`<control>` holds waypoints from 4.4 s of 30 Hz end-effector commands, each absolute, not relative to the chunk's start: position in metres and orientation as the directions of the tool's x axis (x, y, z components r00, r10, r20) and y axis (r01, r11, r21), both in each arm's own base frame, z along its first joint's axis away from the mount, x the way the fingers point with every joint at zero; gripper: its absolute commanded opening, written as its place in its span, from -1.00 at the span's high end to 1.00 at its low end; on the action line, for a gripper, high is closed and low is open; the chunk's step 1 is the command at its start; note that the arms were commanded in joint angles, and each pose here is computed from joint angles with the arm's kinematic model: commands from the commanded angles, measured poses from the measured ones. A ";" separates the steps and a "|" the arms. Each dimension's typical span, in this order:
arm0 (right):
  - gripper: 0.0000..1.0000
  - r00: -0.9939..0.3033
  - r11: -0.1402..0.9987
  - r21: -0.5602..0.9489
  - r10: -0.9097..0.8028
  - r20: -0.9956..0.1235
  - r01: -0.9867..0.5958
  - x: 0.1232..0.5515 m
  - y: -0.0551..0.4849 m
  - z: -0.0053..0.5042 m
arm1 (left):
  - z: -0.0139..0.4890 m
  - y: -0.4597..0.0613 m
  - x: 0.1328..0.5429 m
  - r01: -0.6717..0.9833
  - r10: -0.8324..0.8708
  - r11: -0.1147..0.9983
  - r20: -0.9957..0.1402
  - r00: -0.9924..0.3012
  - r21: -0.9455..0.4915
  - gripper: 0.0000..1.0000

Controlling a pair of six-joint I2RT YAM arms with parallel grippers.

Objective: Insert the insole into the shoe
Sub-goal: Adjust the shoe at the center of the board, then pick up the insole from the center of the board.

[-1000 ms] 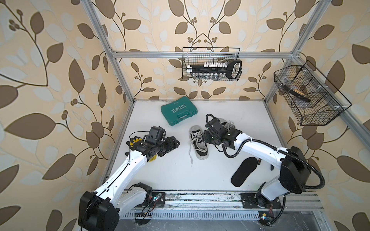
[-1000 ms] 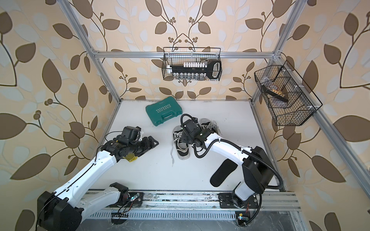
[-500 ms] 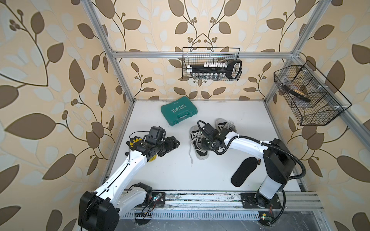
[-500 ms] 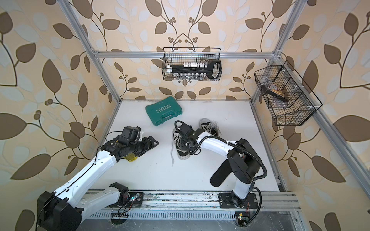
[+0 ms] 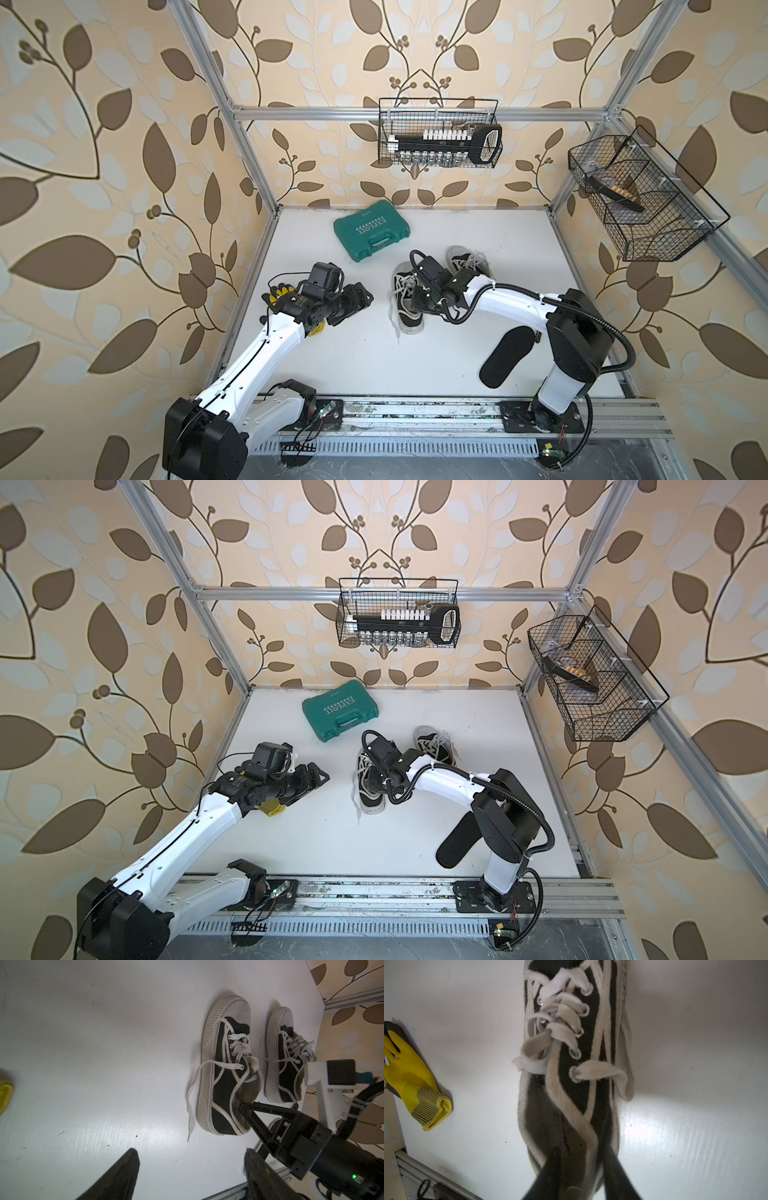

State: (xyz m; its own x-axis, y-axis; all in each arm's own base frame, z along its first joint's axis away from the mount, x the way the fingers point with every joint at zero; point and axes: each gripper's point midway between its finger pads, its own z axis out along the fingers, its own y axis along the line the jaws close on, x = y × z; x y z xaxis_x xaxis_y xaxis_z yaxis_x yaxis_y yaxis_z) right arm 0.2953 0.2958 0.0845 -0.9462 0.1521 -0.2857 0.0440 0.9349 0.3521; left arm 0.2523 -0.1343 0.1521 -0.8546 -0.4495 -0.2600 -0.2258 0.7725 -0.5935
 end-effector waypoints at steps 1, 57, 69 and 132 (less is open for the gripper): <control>-0.13 -0.915 0.941 0.335 0.181 -0.361 0.053 0.296 0.279 0.112 | 0.160 -0.138 0.252 -0.182 -0.426 0.772 -0.285 -0.859 -0.609 -0.61; 0.25 -0.305 0.327 0.211 0.943 -0.130 0.921 0.163 0.004 0.023 | 0.128 -0.358 0.211 0.189 0.023 0.812 -0.293 -0.956 -0.552 -0.65; 0.91 -0.286 0.303 0.268 0.953 -0.102 0.914 0.172 0.010 0.010 | 0.133 -0.366 0.212 0.194 0.031 0.802 -0.285 -0.958 -0.565 -0.65; 1.00 -0.888 0.638 0.770 0.353 -0.295 -0.003 0.310 0.234 0.214 | 0.211 -0.318 0.318 0.230 -0.189 0.366 -0.314 -0.931 -0.902 -0.13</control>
State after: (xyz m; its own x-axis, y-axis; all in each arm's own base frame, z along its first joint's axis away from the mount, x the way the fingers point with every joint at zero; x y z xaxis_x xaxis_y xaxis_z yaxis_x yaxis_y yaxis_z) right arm 0.3102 0.2145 0.1943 -0.8661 0.3975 -0.3032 0.0707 0.6977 0.7128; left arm 0.3255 -0.3138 0.1817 -0.9469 -0.2149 -0.2393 0.1262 0.4361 -0.8910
